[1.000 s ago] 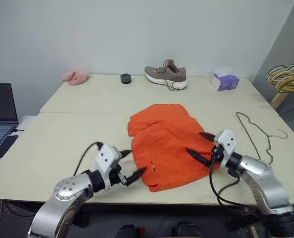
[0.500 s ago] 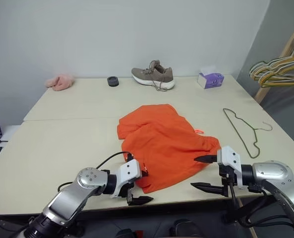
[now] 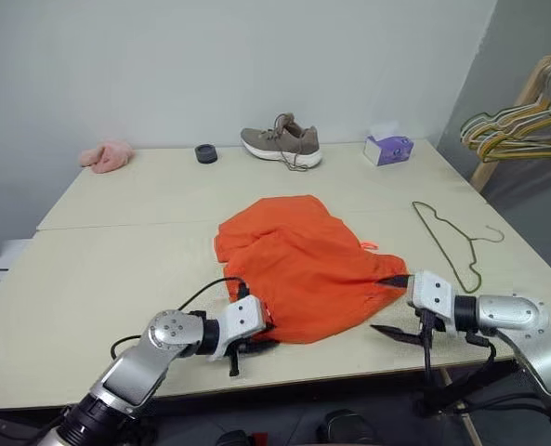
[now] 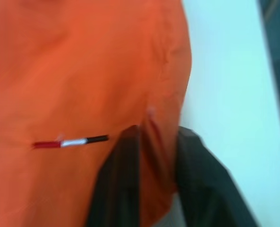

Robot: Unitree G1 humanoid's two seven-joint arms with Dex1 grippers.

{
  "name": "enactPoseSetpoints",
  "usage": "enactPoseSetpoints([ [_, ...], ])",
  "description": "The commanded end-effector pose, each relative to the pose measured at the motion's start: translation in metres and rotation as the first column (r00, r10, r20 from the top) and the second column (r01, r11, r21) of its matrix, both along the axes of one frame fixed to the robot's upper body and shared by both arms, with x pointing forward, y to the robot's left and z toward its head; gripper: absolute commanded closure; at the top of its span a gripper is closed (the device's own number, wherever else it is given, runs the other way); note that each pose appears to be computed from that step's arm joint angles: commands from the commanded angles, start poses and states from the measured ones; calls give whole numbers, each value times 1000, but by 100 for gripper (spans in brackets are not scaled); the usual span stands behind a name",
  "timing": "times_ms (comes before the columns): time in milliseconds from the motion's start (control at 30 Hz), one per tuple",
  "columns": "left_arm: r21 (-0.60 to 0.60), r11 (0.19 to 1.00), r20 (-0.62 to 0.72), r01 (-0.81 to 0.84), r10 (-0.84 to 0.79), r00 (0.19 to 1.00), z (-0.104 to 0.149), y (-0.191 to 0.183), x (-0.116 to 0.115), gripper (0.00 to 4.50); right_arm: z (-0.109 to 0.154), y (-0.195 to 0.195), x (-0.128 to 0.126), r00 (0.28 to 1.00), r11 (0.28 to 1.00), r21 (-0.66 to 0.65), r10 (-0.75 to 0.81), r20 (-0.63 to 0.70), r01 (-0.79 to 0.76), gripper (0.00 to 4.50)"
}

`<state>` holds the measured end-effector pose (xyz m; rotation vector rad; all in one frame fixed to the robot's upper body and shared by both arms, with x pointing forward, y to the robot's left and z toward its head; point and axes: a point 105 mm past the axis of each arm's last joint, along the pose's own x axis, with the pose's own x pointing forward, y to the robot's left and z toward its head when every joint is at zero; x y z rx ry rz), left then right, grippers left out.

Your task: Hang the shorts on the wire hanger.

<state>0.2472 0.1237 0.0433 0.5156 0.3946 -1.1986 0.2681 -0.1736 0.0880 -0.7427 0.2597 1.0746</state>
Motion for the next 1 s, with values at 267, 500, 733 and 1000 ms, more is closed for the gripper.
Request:
enactPoseSetpoints([
  [267,-65,989,169,-135,145,975,49,36,23,445,-4,2,32,962,954,-241,219,164,-176,0],
  [500,-82,979,191,-186,199,961,60,50,25,450,-28,19,45,945,912,-323,304,123,-252,41],
  [733,-43,973,208,-226,230,951,59,71,26,450,-14,21,60,936,908,-321,325,135,-269,279],
  [1000,38,978,193,-205,194,962,72,102,23,450,62,48,35,905,904,-29,426,-1,-426,446],
])
